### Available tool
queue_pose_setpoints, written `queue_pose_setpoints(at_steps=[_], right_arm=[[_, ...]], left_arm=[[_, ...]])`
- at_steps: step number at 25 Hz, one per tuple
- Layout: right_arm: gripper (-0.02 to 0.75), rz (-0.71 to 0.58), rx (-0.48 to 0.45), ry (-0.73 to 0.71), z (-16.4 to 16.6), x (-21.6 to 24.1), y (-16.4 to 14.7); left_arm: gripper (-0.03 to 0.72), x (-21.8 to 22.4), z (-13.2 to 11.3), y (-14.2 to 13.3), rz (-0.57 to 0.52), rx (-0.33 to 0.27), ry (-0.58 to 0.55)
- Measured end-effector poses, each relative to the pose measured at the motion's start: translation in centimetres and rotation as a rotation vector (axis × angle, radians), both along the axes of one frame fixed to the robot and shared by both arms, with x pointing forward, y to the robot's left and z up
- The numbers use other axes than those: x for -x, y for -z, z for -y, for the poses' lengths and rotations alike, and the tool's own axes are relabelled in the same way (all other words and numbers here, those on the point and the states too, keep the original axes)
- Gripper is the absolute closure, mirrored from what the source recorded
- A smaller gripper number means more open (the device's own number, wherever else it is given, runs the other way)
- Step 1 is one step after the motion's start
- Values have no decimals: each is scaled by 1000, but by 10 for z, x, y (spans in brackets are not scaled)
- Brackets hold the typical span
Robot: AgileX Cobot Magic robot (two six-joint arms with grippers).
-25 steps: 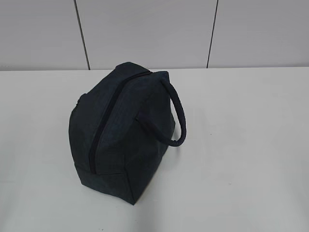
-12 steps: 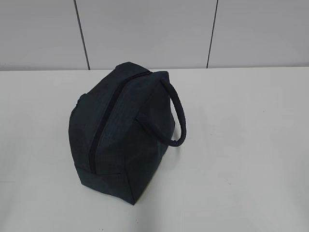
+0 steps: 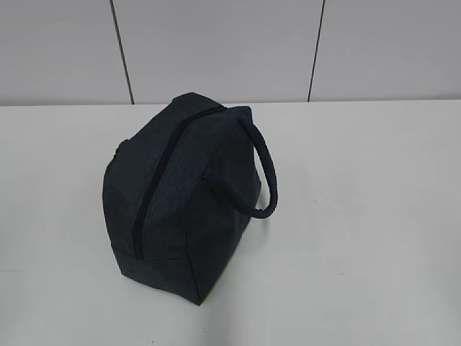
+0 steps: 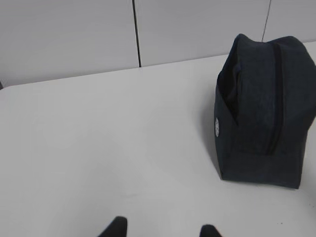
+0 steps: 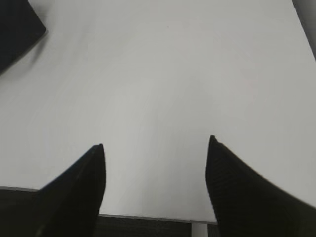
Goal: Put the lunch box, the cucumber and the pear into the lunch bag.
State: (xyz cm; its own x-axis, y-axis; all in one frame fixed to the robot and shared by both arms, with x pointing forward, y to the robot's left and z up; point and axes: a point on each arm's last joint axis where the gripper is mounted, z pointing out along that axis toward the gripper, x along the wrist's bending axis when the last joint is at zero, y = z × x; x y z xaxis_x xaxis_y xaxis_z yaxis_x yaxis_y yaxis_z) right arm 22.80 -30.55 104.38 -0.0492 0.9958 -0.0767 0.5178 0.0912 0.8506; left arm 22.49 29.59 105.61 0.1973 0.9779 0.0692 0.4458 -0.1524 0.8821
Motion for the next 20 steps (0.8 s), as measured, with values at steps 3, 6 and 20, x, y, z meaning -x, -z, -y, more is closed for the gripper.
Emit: queue_pose_setpoints(at_steps=[3,6,20], right_arm=[[239,0,0,30,0,0,0],[240,2,0,35,0,0,0],[240,2,0,35,0,0,0]], left_arm=[[412,0,0,0,0,0,-2],[412,0,0,0,0,0,-2],[412,0,0,0,0,0,-2]])
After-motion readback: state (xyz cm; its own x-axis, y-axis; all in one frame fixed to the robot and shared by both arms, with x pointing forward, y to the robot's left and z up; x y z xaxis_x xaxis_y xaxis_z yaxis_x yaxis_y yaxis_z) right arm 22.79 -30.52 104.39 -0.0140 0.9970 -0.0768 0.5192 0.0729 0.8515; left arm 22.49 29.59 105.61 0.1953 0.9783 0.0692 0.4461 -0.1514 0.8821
